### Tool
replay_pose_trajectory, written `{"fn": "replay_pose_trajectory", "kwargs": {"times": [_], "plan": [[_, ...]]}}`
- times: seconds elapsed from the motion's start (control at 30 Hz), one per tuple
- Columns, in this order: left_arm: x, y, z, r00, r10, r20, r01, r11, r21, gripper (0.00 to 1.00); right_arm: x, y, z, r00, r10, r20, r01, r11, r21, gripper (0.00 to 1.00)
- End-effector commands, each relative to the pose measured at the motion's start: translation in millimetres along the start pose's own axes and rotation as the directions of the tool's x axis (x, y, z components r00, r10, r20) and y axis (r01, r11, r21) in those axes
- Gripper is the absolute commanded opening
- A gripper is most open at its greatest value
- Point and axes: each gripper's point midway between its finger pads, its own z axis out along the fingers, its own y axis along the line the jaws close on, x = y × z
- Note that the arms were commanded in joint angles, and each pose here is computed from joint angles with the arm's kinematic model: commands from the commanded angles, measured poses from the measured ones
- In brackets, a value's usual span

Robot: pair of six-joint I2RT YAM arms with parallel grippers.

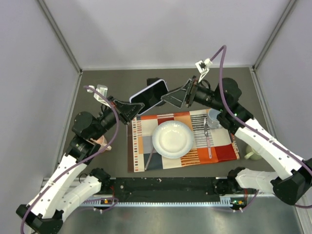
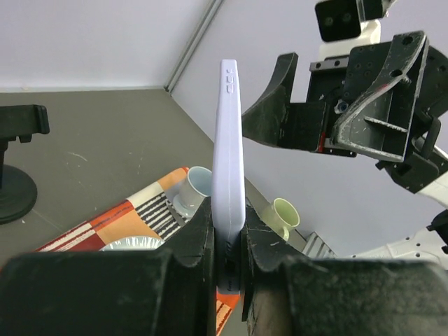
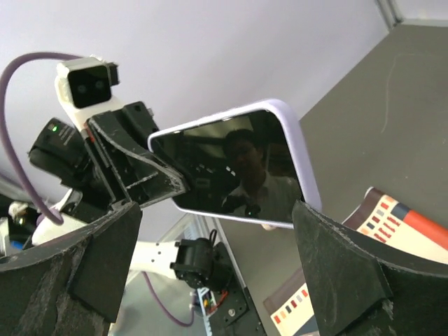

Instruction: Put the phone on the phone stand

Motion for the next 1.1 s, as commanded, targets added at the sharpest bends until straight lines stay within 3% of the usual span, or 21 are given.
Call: {"fn": "replay_pose_trajectory", "kwargs": {"times": [0.0,0.13,0.23,0.27,0.33,0.4,0.5,0.83,0.87,0.9,0.97,1.0,1.07], "plan": [[-38.6,-59.1,-6.0,0.992,0.064,0.106,-0.084,0.976,0.199,0.00,7.2,14.2,3.2,0.983,-0.135,-0.124,0.118,0.984,-0.135,0.88],[-33.0,-61.8,-9.8,0.995,0.051,0.088,-0.069,0.973,0.219,0.00,21.6,28.0,6.8,0.977,-0.131,-0.166,0.075,0.949,-0.306,0.81],[-34.1,-68.4,-14.1,0.996,0.045,0.083,-0.064,0.969,0.240,0.00,26.7,30.5,11.1,0.981,-0.089,-0.171,0.020,0.930,-0.367,0.67],[-37.8,-72.5,-16.6,0.995,0.047,0.089,-0.068,0.967,0.246,0.00,26.3,26.4,12.1,0.980,-0.122,-0.158,0.058,0.932,-0.357,0.63],[-37.7,-71.4,-18.7,0.995,0.057,0.080,-0.074,0.971,0.229,0.00,28.6,2.8,11.9,0.981,-0.099,-0.170,0.063,0.977,-0.205,0.68],[-44.6,-72.6,-22.7,0.993,0.072,0.098,-0.091,0.974,0.208,0.00,20.9,-2.2,-1.0,0.978,-0.158,-0.134,0.139,0.980,-0.142,0.71],[-48.8,-71.5,-24.9,0.990,0.090,0.109,-0.109,0.977,0.185,0.00,22.3,-28.6,-20.2,0.989,-0.112,-0.100,0.109,0.994,-0.031,0.76],[-44.7,-78.0,-26.4,0.993,0.063,0.098,-0.084,0.969,0.231,0.00,16.8,-3.0,-22.7,0.995,-0.089,-0.040,0.077,0.969,-0.234,0.81],[-41.3,-76.5,-25.4,0.994,0.057,0.089,-0.076,0.969,0.234,0.00,17.1,-3.6,-18.1,0.998,-0.040,-0.054,0.025,0.969,-0.248,0.81],[-42.6,-78.0,-25.4,0.994,0.055,0.099,-0.077,0.967,0.243,0.00,5.6,11.1,-17.7,0.998,-0.070,-0.002,0.066,0.945,-0.320,0.79],[-38.5,-77.2,-24.0,0.996,0.038,0.085,-0.058,0.966,0.251,0.00,5.8,17.7,-14.7,0.999,0.010,-0.032,-0.021,0.921,-0.390,0.72],[-39.4,-77.7,-22.6,0.995,0.038,0.088,-0.060,0.965,0.256,0.00,-2.0,36.0,-21.0,0.999,-0.042,0.027,0.050,0.875,-0.482,0.71],[-37.2,-75.6,-19.8,0.997,0.026,0.078,-0.045,0.966,0.253,0.00,-4.1,45.4,-24.7,1.000,0.006,0.014,0.002,0.841,-0.541,0.68]]}}
